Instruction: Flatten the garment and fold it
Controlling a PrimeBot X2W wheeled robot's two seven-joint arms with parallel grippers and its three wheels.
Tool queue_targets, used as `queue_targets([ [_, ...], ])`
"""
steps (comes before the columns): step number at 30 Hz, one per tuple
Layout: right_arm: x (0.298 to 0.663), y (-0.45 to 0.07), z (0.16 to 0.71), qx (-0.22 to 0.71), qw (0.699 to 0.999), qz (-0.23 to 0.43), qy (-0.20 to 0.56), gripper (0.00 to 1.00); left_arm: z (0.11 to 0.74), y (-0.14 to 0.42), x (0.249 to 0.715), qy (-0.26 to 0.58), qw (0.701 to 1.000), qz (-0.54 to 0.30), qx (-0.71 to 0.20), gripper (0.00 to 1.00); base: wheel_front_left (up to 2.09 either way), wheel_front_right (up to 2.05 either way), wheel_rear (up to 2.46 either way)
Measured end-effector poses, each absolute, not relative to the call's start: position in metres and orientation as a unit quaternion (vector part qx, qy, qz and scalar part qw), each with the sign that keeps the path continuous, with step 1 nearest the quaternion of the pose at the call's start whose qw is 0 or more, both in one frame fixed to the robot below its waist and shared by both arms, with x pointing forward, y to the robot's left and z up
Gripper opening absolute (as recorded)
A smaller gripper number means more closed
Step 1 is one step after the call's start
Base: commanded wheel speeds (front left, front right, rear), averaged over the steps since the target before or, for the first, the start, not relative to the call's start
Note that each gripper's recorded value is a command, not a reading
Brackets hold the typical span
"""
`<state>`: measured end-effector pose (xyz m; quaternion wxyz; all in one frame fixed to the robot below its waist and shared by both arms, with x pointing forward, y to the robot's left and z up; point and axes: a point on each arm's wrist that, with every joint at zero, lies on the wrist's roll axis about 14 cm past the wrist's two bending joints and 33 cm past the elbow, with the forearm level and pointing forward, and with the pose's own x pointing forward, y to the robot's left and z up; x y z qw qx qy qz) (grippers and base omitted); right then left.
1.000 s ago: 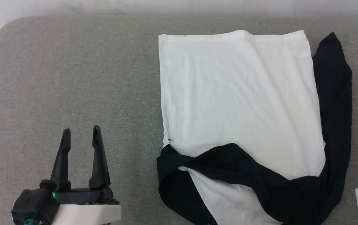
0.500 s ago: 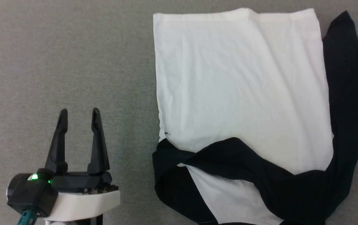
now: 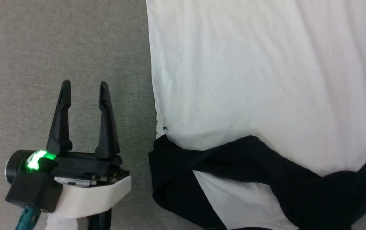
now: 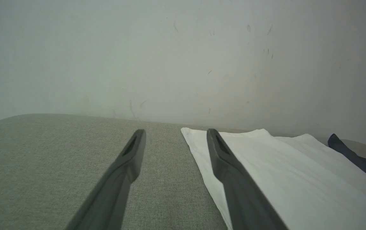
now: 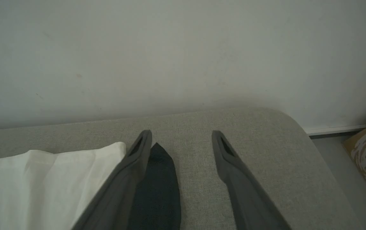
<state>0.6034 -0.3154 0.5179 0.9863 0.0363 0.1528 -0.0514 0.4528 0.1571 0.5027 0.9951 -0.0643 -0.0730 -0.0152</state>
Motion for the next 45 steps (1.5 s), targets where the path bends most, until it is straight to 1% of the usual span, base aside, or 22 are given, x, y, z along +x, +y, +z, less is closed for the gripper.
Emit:
queue_targets([
  [2, 0.607, -0.320, 0.489, 0.049, 0.974, -0.059, 0.211, 1.00, 0.493, 0.154, 0.456, -0.063, 0.996, -0.018, -0.067, 1.00, 0.00, 0.00, 0.00],
  [4, 0.612, -0.319, 0.468, 0.055, 0.965, -0.059, 0.250, 1.00, 0.485, 0.152, 0.460, -0.055, 0.996, -0.020, -0.071, 1.00, 0.00, 0.00, 0.00],
  [10, 0.623, -0.312, 0.422, 0.046, 0.948, -0.055, 0.310, 1.00, 0.461, 0.149, 0.468, -0.032, 0.997, -0.022, -0.069, 1.00, 0.00, 0.00, 0.00],
  [17, 0.634, -0.299, 0.380, 0.037, 0.936, -0.038, 0.348, 1.00, 0.442, 0.154, 0.474, -0.014, 0.998, -0.013, -0.060, 1.00, 0.00, 0.00, 0.00],
  [24, 0.647, -0.285, 0.363, 0.031, 0.936, -0.018, 0.351, 1.00, 0.430, 0.160, 0.471, 0.003, 0.998, -0.002, -0.058, 1.00, 0.00, 0.00, 0.00],
  [25, 0.649, -0.284, 0.362, 0.031, 0.936, -0.015, 0.351, 0.64, 0.429, 0.160, 0.471, 0.005, 0.998, -0.001, -0.057, 1.00, 0.00, 0.00, 0.00],
  [27, 0.651, -0.282, 0.361, 0.026, 0.937, -0.012, 0.348, 0.00, 0.427, 0.162, 0.470, 0.009, 0.998, 0.002, -0.055, 1.00, 0.00, 0.00, 0.00],
  [33, 0.656, -0.281, 0.373, 0.020, 0.948, -0.011, 0.318, 0.00, 0.427, 0.161, 0.468, 0.011, 0.998, -0.001, -0.057, 1.00, 0.00, 0.00, 0.00],
  [39, 0.658, -0.291, 0.415, 0.030, 0.968, -0.025, 0.247, 0.00, 0.442, 0.161, 0.466, -0.004, 0.998, -0.004, -0.058, 1.00, 0.00, 0.00, 0.00],
  [42, 0.649, -0.305, 0.441, 0.045, 0.976, -0.041, 0.209, 0.00, 0.455, 0.166, 0.461, -0.016, 0.998, 0.003, -0.054, 1.00, 0.00, 0.00, 0.00],
  [45, 0.633, -0.325, 0.467, 0.050, 0.981, -0.063, 0.178, 0.00, 0.464, 0.173, 0.448, -0.017, 0.999, 0.010, -0.049, 1.00, 0.00, 0.00, 0.00],
])
